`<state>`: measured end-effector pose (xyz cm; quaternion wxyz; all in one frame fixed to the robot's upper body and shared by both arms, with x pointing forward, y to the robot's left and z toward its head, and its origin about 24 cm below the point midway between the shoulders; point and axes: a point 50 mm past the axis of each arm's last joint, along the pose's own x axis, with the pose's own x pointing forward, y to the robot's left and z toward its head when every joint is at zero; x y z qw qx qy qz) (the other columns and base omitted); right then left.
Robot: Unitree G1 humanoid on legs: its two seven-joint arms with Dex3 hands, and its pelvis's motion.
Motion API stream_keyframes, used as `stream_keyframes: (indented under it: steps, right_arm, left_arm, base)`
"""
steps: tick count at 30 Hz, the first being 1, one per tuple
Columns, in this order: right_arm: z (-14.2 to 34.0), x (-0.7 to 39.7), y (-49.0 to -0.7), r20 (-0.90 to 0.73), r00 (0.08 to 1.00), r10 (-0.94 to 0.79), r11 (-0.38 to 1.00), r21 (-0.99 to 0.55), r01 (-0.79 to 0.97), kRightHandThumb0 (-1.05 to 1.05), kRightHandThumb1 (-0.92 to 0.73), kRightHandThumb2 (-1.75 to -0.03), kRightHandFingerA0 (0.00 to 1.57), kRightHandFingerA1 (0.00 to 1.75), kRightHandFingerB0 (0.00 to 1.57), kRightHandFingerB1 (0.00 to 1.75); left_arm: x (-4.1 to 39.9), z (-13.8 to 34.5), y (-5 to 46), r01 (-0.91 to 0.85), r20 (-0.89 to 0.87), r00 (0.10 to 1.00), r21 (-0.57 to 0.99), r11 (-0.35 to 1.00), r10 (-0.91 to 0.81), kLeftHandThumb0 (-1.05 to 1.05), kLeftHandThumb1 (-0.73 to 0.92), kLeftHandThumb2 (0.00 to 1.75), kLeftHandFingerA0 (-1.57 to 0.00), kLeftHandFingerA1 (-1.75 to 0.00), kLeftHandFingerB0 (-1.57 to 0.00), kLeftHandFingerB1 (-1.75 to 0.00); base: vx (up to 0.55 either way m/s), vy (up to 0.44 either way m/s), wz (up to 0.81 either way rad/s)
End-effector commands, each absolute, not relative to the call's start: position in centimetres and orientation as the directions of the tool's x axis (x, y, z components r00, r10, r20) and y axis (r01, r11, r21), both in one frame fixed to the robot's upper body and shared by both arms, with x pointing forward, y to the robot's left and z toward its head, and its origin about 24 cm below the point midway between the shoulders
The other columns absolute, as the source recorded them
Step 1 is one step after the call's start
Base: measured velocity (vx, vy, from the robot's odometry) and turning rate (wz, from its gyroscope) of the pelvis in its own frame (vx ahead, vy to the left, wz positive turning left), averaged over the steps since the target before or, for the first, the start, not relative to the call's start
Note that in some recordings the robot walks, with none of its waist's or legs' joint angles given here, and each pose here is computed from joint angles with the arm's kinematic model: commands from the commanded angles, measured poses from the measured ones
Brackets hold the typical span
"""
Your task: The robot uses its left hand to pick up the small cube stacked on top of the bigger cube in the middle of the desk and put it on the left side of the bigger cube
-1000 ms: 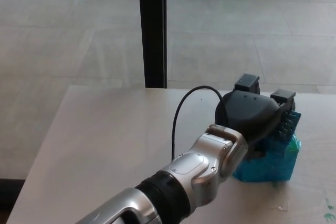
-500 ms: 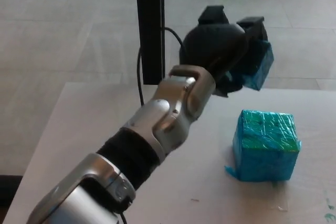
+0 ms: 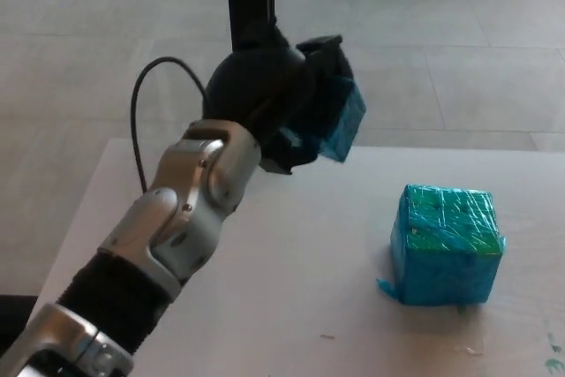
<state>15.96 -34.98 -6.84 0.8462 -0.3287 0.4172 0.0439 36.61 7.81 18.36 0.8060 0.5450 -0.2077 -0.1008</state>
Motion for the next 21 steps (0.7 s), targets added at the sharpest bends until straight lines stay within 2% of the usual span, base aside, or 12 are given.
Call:
stream_keyframes:
  steps: [1, 2, 3, 5, 6, 11, 13, 14, 15, 17, 19, 21]
  right_arm:
    - [-6.5, 15.6, -35.9, -0.748, 0.624, -0.227, 0.770, -0.530, -0.355, -0.56, -0.38, -0.94, 0.92, 0.93, 0.72, 0.70]
    - [-6.4, 15.7, -36.0, -0.748, 0.623, -0.229, 0.773, -0.528, -0.351, -0.58, -0.35, -1.00, 0.90, 0.92, 0.70, 0.75]
    - [-6.4, 15.7, -36.0, -0.747, 0.625, -0.225, 0.772, -0.528, -0.353, -0.56, -0.40, -0.90, 0.92, 0.92, 0.74, 0.70]
    - [-6.3, 15.9, -35.9, -0.738, 0.638, -0.221, 0.772, -0.532, -0.347, -0.55, -0.33, -0.99, 0.91, 0.92, 0.70, 0.75]
    - [-6.3, 16.0, -36.0, -0.738, 0.637, -0.224, 0.774, -0.532, -0.344, -0.55, -0.40, -0.88, 0.92, 0.91, 0.73, 0.68]
    - [-6.1, 16.4, -35.9, -0.739, 0.632, -0.232, 0.777, -0.532, -0.337, -0.53, -0.41, -0.87, 0.96, 0.92, 0.74, 0.67]
    - [-6.1, 16.5, -35.9, -0.739, 0.632, -0.234, 0.778, -0.532, -0.334, -0.54, -0.41, -0.87, 0.96, 0.93, 0.74, 0.68]
    - [-6.1, 16.6, -35.9, -0.738, 0.633, -0.233, 0.778, -0.532, -0.334, -0.54, -0.40, -0.88, 0.97, 0.92, 0.73, 0.68]
    - [-6.0, 16.6, -36.0, -0.734, 0.641, -0.226, 0.778, -0.532, -0.335, -0.54, -0.41, -0.87, 0.96, 0.92, 0.74, 0.67]
    - [-6.0, 16.6, -36.0, -0.727, 0.649, -0.225, 0.780, -0.534, -0.327, -0.54, -0.42, -0.85, 0.92, 0.88, 0.73, 0.66]
    - [-6.1, 16.6, -36.0, -0.728, 0.645, -0.233, 0.780, -0.536, -0.323, -0.53, -0.41, -0.86, 0.92, 0.89, 0.72, 0.66]
    - [-6.1, 16.7, -36.1, -0.728, 0.645, -0.233, 0.783, -0.534, -0.319, -0.53, -0.41, -0.86, 0.92, 0.89, 0.72, 0.66]
  left_arm:
    - [35.6, 14.8, 10.1, 0.105, 0.016, 0.932, 0.945, 0.311, -0.362, -0.15, 0.62, 0.87, -0.79, -1.64, -0.71, -1.40]
    - [34.9, 13.3, 10.7, 0.148, -0.034, 0.929, 0.946, 0.288, -0.368, -0.18, 0.62, 0.88, -0.80, -1.72, -0.72, -1.51]
    - [34.8, 12.8, 10.9, 0.169, -0.060, 0.930, 0.946, 0.276, -0.362, -0.18, 0.63, 0.87, -0.78, -1.71, -0.70, -1.53]
    - [34.1, 11.4, 11.3, 0.230, -0.155, 0.929, 0.953, 0.198, -0.335, -0.09, 0.66, 0.77, -0.90, -1.75, -0.68, -1.49]
    - [34.1, 11.1, 11.4, 0.237, -0.163, 0.928, 0.953, 0.190, -0.336, -0.13, 0.62, 0.80, -0.80, -1.75, -0.73, -1.54]
    - [33.6, 10.0, 11.3, 0.286, -0.234, 0.917, 0.950, 0.123, -0.322, -0.16, 0.63, 0.86, -0.79, -1.75, -0.71, -1.56]
    - [33.6, 9.6, 11.2, 0.333, -0.296, 0.904, 0.940, 0.072, -0.307, -0.19, 0.69, 0.82, -0.74, -1.75, -0.66, -1.48]
    - [33.5, 9.4, 11.1, 0.338, -0.307, 0.901, 0.940, 0.055, -0.305, -0.20, 0.71, 0.80, -0.74, -1.70, -0.69, -1.32]
    - [33.4, 9.1, 10.8, 0.351, -0.332, 0.892, 0.936, 0.006, -0.306, -0.17, 0.73, 0.83, -0.92, -1.73, -0.70, -1.37]
    - [33.2, 8.9, 10.5, 0.375, -0.373, 0.879, 0.926, -0.052, -0.296, -0.22, 0.72, 0.78, -0.71, -1.53, -0.70, -1.09]
    - [33.0, 8.4, 10.2, 0.378, -0.392, 0.872, 0.920, -0.105, -0.293, -0.24, 0.70, 0.76, -0.76, -1.44, -0.72, -0.92]
    - [32.8, 8.3, 10.1, 0.374, -0.395, 0.872, 0.919, -0.129, -0.290, -0.24, 0.70, 0.76, -0.76, -1.44, -0.72, -0.92]
  base:
    - [0.00, 0.000, 0.00]
    - [0.00, 0.000, 0.00]
    - [0.00, 0.000, 0.00]
    - [0.00, 0.000, 0.00]
    - [0.00, 0.000, 0.00]
    - [0.00, 0.000, 0.00]
    - [0.00, 0.000, 0.00]
    - [0.00, 0.000, 0.00]
    - [0.00, 0.000, 0.00]
    - [0.00, 0.000, 0.00]
    - [0.00, 0.000, 0.00]
    - [0.00, 0.000, 0.00]
